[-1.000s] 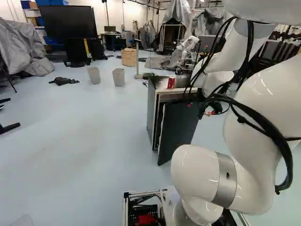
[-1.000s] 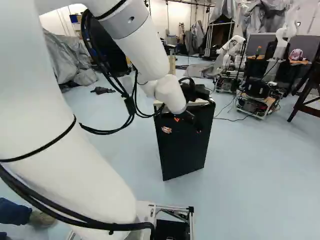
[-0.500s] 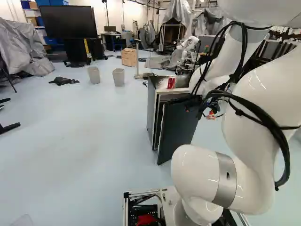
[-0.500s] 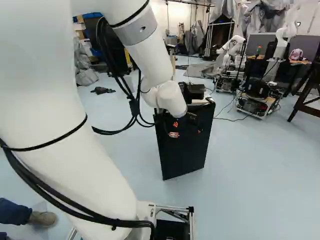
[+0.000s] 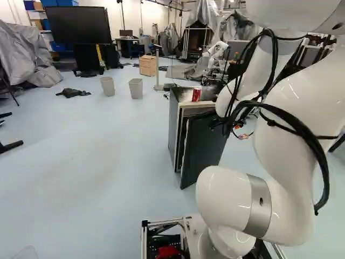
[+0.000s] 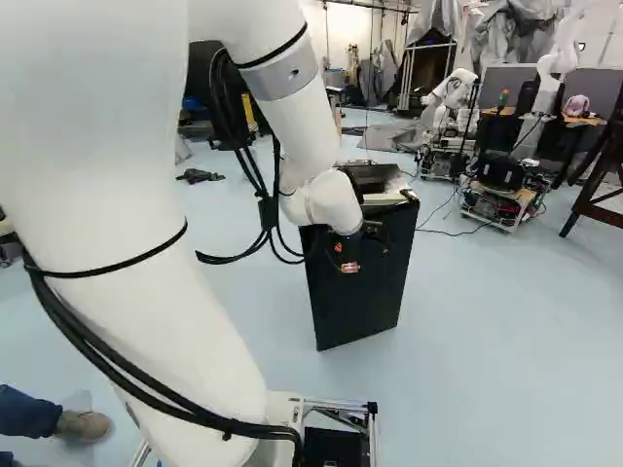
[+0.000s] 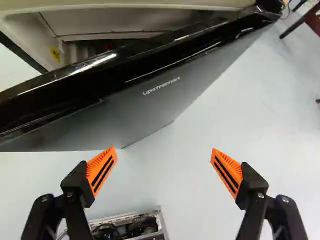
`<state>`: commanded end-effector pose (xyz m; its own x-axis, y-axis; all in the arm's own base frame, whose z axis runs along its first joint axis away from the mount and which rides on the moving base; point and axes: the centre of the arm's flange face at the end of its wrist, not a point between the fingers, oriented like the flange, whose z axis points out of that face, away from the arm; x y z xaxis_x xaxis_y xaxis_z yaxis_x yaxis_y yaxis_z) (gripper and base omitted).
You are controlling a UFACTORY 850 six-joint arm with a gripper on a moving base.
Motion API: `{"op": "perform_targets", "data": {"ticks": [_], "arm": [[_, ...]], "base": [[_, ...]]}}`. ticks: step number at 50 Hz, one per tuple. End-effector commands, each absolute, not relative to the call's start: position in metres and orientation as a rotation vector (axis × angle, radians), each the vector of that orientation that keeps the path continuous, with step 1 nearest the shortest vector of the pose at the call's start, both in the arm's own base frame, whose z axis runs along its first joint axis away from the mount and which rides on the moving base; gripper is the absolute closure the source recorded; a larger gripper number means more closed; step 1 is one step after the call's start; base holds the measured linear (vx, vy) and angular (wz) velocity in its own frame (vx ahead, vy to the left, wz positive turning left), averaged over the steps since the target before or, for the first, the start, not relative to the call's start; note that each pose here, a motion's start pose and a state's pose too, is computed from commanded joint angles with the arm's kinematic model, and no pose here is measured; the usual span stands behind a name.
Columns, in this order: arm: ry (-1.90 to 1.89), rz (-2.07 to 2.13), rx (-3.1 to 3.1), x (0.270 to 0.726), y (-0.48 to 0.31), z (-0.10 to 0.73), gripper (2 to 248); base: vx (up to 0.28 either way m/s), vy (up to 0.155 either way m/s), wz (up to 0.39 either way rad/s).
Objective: Grab a drink from the fridge
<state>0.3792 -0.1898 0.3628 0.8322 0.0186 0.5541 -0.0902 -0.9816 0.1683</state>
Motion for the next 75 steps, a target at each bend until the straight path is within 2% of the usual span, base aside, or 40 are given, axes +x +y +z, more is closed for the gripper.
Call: {"op": "perform_targets", "data": {"ticks": [14,75], "arm": [[0.108,0.909,2.819,0.389,-0.189,0.353,3],[0.254,0.946,2.823,0.427,-0.163,0.351,3]], "base": [[0.000,0.000,0.000],[0.000,0.000,0.000]]}}
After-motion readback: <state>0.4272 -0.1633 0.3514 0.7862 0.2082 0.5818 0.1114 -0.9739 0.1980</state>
